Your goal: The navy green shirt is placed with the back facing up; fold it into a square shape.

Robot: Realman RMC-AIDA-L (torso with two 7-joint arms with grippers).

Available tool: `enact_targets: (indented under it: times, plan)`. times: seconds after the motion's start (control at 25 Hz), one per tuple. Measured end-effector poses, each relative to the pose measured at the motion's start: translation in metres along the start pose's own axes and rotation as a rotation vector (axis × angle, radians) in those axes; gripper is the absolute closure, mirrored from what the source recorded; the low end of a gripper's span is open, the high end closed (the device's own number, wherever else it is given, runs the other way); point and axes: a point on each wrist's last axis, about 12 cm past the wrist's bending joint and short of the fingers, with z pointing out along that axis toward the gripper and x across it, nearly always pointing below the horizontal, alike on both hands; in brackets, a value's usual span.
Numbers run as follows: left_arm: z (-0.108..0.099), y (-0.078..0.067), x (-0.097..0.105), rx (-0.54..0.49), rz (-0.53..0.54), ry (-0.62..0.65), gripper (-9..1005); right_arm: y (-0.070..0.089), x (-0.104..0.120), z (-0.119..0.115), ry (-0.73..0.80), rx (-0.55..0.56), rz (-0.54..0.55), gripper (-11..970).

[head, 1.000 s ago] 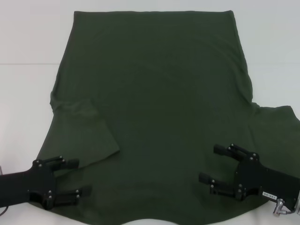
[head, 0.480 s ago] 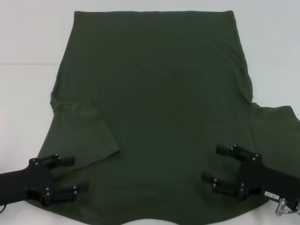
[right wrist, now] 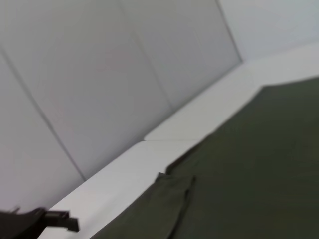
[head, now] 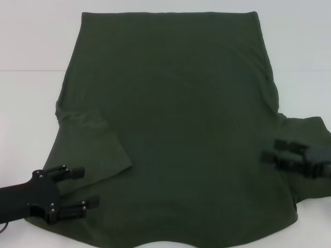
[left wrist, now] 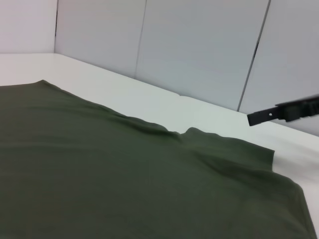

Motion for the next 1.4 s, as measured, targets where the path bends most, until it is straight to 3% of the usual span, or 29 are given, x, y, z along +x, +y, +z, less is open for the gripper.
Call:
enact_targets:
  times: [0.24,0.64,1.08,1.4]
  plan:
    - [0.000,0.000,-0.001,0.004,0.005,0.000,160,-0.003,-0.039,-0.021,0.125,0.078,0.187,43]
    - [0.004,0.002,-0.006,0.016,0.023,0.003,160,-0.009,-0.079,-0.043,0.370,0.371,0.440,48]
    - [0.007,0.004,-0.008,0.020,0.039,0.012,161,-0.027,-0.087,-0.060,0.510,0.682,0.493,47]
    - [0.008,0.003,-0.008,0.024,0.039,0.011,161,-0.033,-0.085,-0.055,0.497,0.717,0.478,47]
